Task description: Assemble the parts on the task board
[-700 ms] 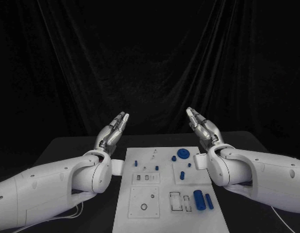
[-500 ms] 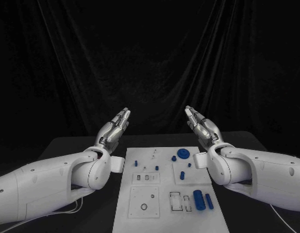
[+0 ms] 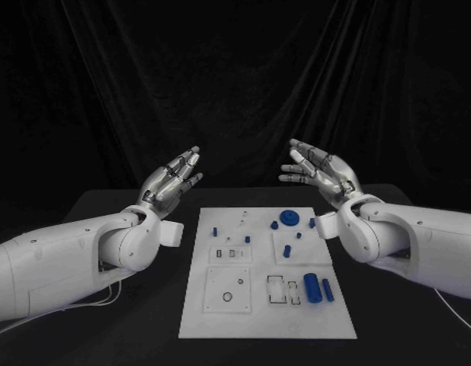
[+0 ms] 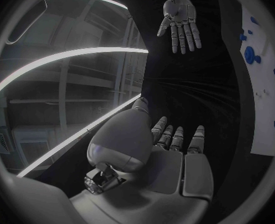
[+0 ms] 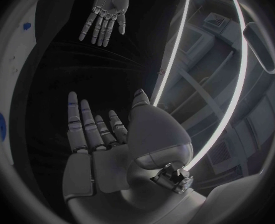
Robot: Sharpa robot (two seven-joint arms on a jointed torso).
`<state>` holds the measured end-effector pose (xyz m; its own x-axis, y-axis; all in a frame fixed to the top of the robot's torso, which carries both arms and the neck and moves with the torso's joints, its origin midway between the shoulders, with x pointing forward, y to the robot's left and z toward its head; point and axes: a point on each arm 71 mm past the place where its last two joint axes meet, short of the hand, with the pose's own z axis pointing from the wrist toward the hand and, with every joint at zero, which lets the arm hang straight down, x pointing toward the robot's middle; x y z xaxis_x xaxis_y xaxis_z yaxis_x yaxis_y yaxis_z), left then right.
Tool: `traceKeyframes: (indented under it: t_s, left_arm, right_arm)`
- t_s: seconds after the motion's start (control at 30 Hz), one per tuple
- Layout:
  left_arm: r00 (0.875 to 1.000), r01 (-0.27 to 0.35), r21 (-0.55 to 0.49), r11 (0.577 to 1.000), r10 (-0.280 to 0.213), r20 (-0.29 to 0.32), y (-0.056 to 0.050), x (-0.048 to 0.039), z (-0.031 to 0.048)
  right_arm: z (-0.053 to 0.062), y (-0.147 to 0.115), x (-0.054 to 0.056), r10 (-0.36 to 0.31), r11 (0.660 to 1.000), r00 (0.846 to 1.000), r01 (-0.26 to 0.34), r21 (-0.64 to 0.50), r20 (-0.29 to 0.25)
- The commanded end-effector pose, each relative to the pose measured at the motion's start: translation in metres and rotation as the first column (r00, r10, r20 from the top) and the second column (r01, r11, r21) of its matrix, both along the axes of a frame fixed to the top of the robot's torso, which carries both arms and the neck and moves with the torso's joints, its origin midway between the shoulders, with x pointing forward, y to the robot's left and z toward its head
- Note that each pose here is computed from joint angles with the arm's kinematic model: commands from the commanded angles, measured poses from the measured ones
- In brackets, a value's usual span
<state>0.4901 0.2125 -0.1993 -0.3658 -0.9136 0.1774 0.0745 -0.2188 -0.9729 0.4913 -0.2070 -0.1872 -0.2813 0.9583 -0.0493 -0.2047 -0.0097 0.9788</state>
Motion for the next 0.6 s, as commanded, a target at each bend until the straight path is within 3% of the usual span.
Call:
traceKeyframes:
  t_s: [0.03,0.1,0.17,0.23,0.3,0.33,0.43,0.53,0.6]
  left_arm:
    - [0.984,0.055,-0.024,0.998,-0.05,0.173,-0.002,-0.0049,0.0144]
    - [0.98,0.06,-0.006,0.998,-0.057,0.191,0.001,-0.0072,0.0171]
    - [0.976,0.064,0.005,0.998,-0.064,0.208,0.003,-0.0089,0.0223]
    - [0.973,0.07,0.01,0.998,-0.07,0.22,0.004,-0.0092,0.0275]
    - [0.97,0.077,0.013,0.997,-0.077,0.23,0.006,-0.0096,0.0333]
    - [0.968,0.08,0.014,0.997,-0.081,0.238,0.006,-0.0102,0.0381]
    - [0.964,0.086,0.013,0.996,-0.087,0.253,0.008,-0.012,0.0468]
    - [0.96,0.094,0.011,0.995,-0.094,0.263,0.008,-0.0131,0.0532]
    - [0.958,0.102,0.01,0.995,-0.1,0.269,0.007,-0.0135,0.0574]
  right_arm:
    - [0.017,0.003,-0.001,0.107,0.979,0.982,-0.076,-0.191,0.157]
    - [0.03,0.004,-0.001,0.163,0.94,0.956,-0.074,-0.333,0.246]
    - [0.045,0.007,0.0,0.246,0.866,0.913,-0.055,-0.498,0.327]
    - [0.055,0.011,-0.001,0.322,0.782,0.873,-0.027,-0.622,0.367]
    - [0.063,0.017,-0.001,0.413,0.665,0.823,0.021,-0.747,0.39]
    - [0.068,0.022,0.0,0.485,0.555,0.781,0.073,-0.829,0.394]
    - [0.072,0.03,0.003,0.606,0.33,0.703,0.202,-0.922,0.371]
    - [0.072,0.034,0.006,0.66,0.194,0.675,0.273,-0.942,0.331]
    - [0.07,0.035,0.008,0.673,0.119,0.677,0.299,-0.947,0.298]
